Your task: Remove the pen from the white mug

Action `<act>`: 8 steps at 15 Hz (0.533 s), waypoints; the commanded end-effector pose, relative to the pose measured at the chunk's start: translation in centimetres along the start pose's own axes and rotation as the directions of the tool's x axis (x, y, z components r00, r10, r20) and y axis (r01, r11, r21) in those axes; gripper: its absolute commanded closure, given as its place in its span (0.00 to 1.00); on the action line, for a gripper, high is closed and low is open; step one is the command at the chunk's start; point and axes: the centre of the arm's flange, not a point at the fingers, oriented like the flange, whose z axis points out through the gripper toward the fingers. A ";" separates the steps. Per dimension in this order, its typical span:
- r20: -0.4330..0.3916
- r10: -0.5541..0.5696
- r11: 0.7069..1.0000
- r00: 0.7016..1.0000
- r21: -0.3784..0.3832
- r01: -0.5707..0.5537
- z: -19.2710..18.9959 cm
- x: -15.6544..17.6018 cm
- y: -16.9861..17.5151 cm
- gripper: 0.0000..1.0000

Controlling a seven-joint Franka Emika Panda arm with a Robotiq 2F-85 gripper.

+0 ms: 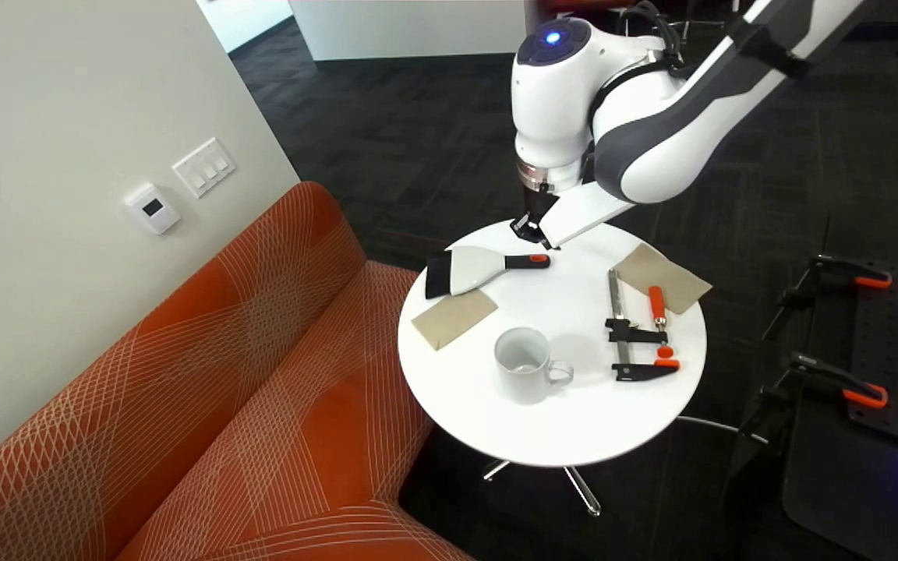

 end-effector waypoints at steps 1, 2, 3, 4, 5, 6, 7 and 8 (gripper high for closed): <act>0.010 -0.001 1.000 1.000 0.011 0.001 4.1 2.6 -0.8 0.97; 0.014 -0.007 1.000 1.000 0.012 0.006 5.1 3.0 -0.9 0.97; 0.022 -0.008 1.000 1.000 0.014 0.008 6.0 3.2 -1.0 0.97; 0.031 -0.016 1.000 0.999 0.015 0.016 6.9 3.3 -1.3 0.97; 0.041 -0.021 1.000 0.999 0.014 0.020 7.7 3.4 -1.6 0.97; 0.055 -0.026 1.000 0.998 0.017 0.025 8.5 3.4 -1.9 0.97; 0.068 -0.035 0.999 0.997 0.022 0.034 9.1 3.3 -2.2 0.97; 0.083 -0.043 0.999 0.996 0.025 0.042 9.8 3.2 -2.5 0.97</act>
